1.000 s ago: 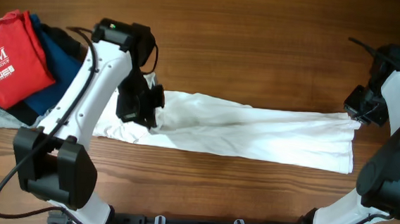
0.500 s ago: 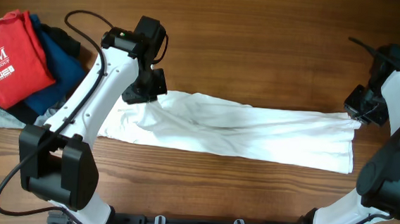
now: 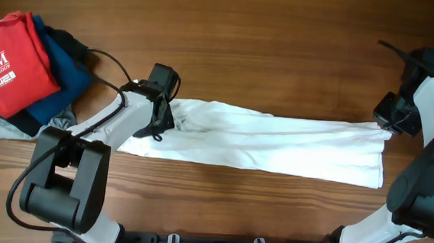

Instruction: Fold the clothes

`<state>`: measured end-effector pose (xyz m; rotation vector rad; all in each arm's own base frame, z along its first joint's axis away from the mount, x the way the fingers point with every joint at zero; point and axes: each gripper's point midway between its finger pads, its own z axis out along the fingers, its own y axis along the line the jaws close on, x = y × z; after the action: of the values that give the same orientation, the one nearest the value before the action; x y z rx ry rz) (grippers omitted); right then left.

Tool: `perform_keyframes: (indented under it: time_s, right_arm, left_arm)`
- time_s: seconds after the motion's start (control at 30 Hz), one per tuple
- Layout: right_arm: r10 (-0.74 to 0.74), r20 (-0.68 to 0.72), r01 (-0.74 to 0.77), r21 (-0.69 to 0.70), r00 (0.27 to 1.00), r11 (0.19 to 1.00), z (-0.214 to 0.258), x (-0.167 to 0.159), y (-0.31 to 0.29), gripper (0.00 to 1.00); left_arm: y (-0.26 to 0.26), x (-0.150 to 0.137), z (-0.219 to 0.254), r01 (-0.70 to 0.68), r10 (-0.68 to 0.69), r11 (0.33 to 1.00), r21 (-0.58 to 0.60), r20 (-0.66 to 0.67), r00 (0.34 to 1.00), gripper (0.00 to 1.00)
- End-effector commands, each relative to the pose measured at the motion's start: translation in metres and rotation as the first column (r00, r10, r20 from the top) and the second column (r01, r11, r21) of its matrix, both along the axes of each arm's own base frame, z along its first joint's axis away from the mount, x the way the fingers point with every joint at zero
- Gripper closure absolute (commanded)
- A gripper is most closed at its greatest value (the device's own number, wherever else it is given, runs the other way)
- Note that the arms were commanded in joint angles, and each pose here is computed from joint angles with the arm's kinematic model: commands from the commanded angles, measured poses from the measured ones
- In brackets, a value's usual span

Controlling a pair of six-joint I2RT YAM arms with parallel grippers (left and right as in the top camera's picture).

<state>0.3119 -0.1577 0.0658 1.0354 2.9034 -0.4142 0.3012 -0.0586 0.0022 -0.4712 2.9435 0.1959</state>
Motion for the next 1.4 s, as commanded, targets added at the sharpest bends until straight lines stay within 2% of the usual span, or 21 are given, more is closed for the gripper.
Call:
perform_keyframes:
  time_s: [0.0, 0.03, 0.07, 0.27, 0.33, 0.37, 0.4, 0.47, 0.53, 0.57, 0.6, 0.63, 0.7, 0.77, 0.83, 0.87, 0.9, 0.97, 1.13, 1.27, 1.37]
  right_arm:
    - [-0.002, 0.025, 0.002, -0.023, 1.0, 1.0, 0.01, 0.0, -0.004, 0.96]
    - [-0.001, 0.025, 0.001, -0.023, 1.0, 1.0, 0.01, 0.0, -0.004, 0.96]
    - [-0.002, 0.025, 0.002, -0.023, 1.0, 1.0, 0.01, 0.0, -0.004, 0.96]
    - [-0.002, 0.026, 0.002, -0.025, 1.0, 1.0, 0.01, 0.0, -0.004, 0.96]
    - [-0.002, 0.024, 0.002, -0.024, 1.0, 1.0, 0.01, 0.0, -0.004, 0.92]
    - [-0.002, 0.014, 0.003, -0.028, 1.0, 1.0, 0.01, -0.003, -0.005, 0.77]
    - [-0.002, 0.002, 0.002, -0.028, 1.0, 1.0, 0.01, -0.005, -0.004, 0.69]
    - [-0.002, -0.016, 0.002, -0.021, 1.0, 1.0, 0.01, -0.01, -0.002, 0.64]
    - [0.012, -0.042, -0.013, -0.009, 0.999, 1.0, 0.009, -0.015, 0.0, 0.43]
    - [0.046, -0.046, -0.044, 0.031, 0.998, 0.999, 0.008, -0.015, 0.006, 0.36]
    - [0.09, -0.036, -0.086, 0.091, 0.995, 0.992, 0.005, -0.013, 0.016, 0.34]
    - [0.137, -0.022, -0.132, 0.163, 0.99, 0.978, 0.001, -0.012, 0.028, 0.27]
    - [0.138, -0.031, -0.13, 0.183, 0.99, 0.974, -0.009, -0.017, 0.033, 0.25]
    - [0.129, -0.065, -0.114, 0.199, 0.99, 0.973, -0.019, -0.029, 0.037, 0.27]
    - [0.127, -0.099, -0.103, 0.213, 0.987, 0.971, -0.026, -0.041, 0.041, 0.41]
    - [0.127, -0.111, -0.101, 0.217, 0.986, 0.971, -0.028, -0.045, 0.042, 0.56]
    - [0.109, -0.134, -0.08, 0.206, 0.985, 0.975, -0.031, -0.051, 0.041, 0.96]
    - [0.037, -0.186, -0.016, 0.113, 0.982, 0.994, -0.029, -0.062, 0.028, 0.96]
    - [-0.022, -0.223, 0.032, 0.043, 0.974, 0.999, -0.025, -0.072, 0.019, 0.96]
    - [-0.121, -0.302, 0.104, -0.069, 0.946, 0.992, -0.014, -0.095, 0.009, 0.96]
    - [-0.133, -0.357, 0.106, -0.096, 0.924, 0.99, -0.007, -0.109, 0.007, 0.95]
  left_arm:
    - [0.016, -0.03, -0.017, -0.074, 0.077, 0.997, 0.036, -0.087, 0.993, 0.87]
    - [0.018, -0.029, -0.017, -0.081, 0.083, 0.996, 0.034, -0.083, 0.993, 0.75]
    - [0.021, -0.027, -0.017, -0.091, 0.094, 0.995, 0.032, -0.079, 0.992, 0.71]
    - [0.046, -0.026, -0.017, -0.192, 0.193, 0.981, 0.018, -0.089, 0.977, 0.71]
    - [0.046, -0.027, -0.018, -0.197, 0.197, 0.98, 0.008, -0.093, 0.976, 0.71]
    - [0.045, -0.027, -0.018, -0.196, 0.196, 0.98, 0.007, -0.094, 0.976, 0.71]
    - [0.043, -0.027, -0.018, -0.197, 0.195, 0.98, -0.006, -0.098, 0.976, 0.71]
    - [0.042, -0.027, -0.018, -0.197, 0.195, 0.98, -0.009, -0.1, 0.976, 0.7]
    - [0.043, -0.029, -0.018, -0.197, 0.195, 0.98, -0.007, -0.106, 0.975, 0.7]
    - [0.043, -0.029, -0.018, -0.197, 0.195, 0.98, -0.006, -0.108, 0.975, 0.69]
    - [0.043, -0.03, -0.018, -0.197, 0.195, 0.98, -0.005, -0.11, 0.975, 0.69]
    - [0.043, -0.03, -0.018, -0.197, 0.195, 0.98, -0.005, -0.11, 0.975, 0.69]
    - [0.043, -0.03, -0.018, -0.197, 0.195, 0.98, -0.005, -0.109, 0.975, 0.69]
    - [0.043, -0.03, -0.018, -0.196, 0.195, 0.981, -0.005, -0.11, 0.975, 0.69]
    - [0.043, -0.03, -0.018, -0.196, 0.194, 0.981, -0.005, -0.11, 0.975, 0.69]
    - [0.043, -0.03, -0.018, -0.196, 0.194, 0.981, -0.005, -0.11, 0.975, 0.69]
    - [0.043, -0.03, -0.018, -0.193, 0.191, 0.981, -0.005, -0.111, 0.975, 0.69]
    - [0.043, -0.03, -0.018, -0.193, 0.191, 0.981, -0.005, -0.111, 0.975, 0.69]
    - [0.043, -0.03, -0.018, -0.189, 0.187, 0.982, -0.005, -0.112, 0.976, 0.69]
    - [0.043, -0.032, -0.018, -0.189, 0.187, 0.982, -0.002, -0.118, 0.975, 0.69]
    - [0.043, -0.033, -0.018, -0.189, 0.188, 0.982, -0.001, -0.122, 0.975, 0.69]
